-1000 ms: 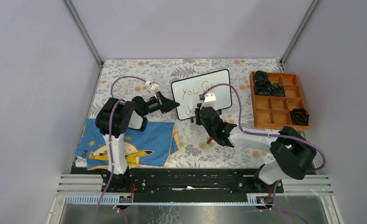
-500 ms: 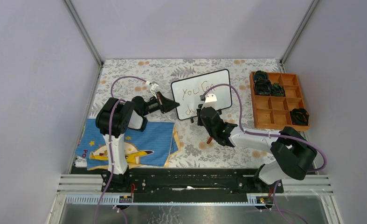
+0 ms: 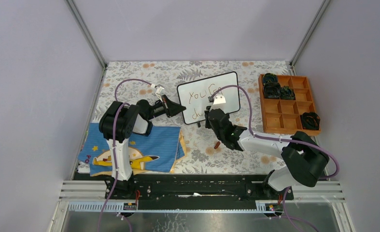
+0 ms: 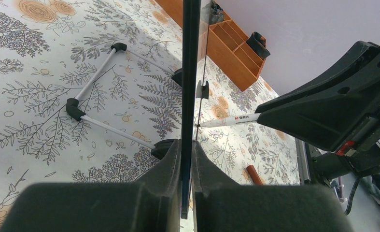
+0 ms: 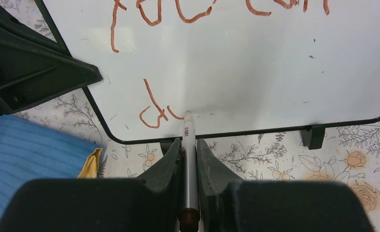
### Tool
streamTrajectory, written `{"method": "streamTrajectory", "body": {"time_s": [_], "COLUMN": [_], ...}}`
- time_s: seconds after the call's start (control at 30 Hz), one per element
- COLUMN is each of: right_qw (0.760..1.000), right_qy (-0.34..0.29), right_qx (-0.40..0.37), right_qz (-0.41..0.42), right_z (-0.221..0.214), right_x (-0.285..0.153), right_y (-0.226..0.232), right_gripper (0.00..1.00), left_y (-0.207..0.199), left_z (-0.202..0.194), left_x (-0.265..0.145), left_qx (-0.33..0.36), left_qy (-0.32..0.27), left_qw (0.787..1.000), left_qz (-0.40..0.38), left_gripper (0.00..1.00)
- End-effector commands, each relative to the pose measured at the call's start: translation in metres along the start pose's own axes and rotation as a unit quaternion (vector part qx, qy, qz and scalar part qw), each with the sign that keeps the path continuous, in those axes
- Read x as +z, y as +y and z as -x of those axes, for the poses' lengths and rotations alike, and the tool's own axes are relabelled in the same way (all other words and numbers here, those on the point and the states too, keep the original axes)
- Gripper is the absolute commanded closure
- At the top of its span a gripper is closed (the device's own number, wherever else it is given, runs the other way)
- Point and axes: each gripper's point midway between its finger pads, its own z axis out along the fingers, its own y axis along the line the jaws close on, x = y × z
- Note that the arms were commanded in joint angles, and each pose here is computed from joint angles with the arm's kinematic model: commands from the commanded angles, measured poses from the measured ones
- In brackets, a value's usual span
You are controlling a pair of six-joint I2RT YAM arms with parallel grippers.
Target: Write a sentence on the whiteboard
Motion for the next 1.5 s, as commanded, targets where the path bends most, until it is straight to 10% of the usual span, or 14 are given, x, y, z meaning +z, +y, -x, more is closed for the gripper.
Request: {"method": "streamTrajectory", "body": {"time_s": [0.0,1.0,1.47], "right_qw": [0.999,0.998,0.995], "right_qy": [-0.044,-0.016,-0.097], "right_qx": [0.018,0.014,0.036], "right_qz": [-0.007,0.057,-0.015], "right_z": [0.038,0.030,0.080], "right_x": [0.004,0.007,-0.052], "right_y": [0.002,0.030,-0.032], "right_gripper": [1.00,1.00,1.00], "left_y": [-0.005,-0.007,-0.005], "left_z": [-0.011,-0.010,-0.012], "left_x": [0.002,0.003,0.002], "left_qx": [0.002,0.005,0.004], "left_qy": [0.016,0.018,0.020], "left_qw": [1.000,1.000,1.000], "left_qz": [-0.002,-0.003,-0.001], "left_gripper": [1.00,1.00,1.00]}}
